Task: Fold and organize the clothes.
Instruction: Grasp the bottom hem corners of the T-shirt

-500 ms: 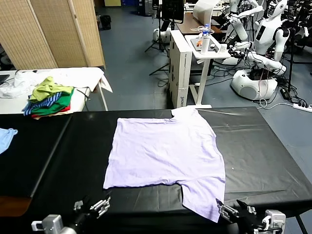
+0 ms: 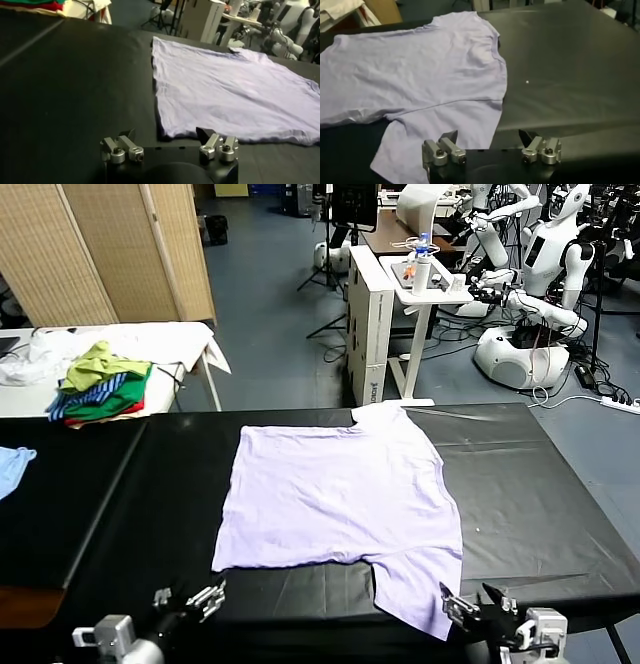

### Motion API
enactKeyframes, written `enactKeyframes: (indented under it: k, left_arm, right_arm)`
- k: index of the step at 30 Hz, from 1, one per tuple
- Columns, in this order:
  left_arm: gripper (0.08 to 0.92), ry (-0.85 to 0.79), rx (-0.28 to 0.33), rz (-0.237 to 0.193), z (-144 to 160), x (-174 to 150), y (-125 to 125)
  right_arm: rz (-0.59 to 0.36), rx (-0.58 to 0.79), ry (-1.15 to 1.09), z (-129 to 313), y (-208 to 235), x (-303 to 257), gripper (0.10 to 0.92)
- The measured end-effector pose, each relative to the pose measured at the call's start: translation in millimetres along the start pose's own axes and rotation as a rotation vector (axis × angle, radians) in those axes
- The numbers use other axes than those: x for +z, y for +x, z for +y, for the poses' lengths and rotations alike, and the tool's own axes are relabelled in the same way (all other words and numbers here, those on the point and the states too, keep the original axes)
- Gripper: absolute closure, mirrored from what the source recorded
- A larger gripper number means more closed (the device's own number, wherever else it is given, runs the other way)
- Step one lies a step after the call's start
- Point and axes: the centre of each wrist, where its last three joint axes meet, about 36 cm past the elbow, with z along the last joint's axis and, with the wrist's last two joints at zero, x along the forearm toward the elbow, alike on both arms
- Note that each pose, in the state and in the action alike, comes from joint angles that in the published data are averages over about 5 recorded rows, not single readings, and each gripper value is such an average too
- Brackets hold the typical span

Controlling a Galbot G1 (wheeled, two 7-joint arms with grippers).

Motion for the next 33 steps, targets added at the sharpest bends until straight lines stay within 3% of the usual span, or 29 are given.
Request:
enactKeyframes:
  k: [5,11,14,25,33]
  left_arm:
    - [0.380,0.023,0.000,-0.003,-1,3,-9]
    - [0.739,0.035,0.003,-0.005,-2,5,-13]
    - [0.847,0.037,0.004,-0.005,-2,6,-13]
    - [0.855,0.036,-0.004,-0.015,-7,7,-5]
    - [0.855,-0.007,-0.043,-0.018,-9,7,20]
  right_arm:
    - [0.004,0.001,-0.004,1,-1,2,0.384]
    - [0.002,-0.002,-0.007,1,-3,2,0.755]
    - [-0.001,-0.005,-0.007,1,-1,2,0.871]
    - [0.023,0.017,0.011,4,28,-1,0.883]
    - [0.048,0.004,0.015,9,50,3,0.883]
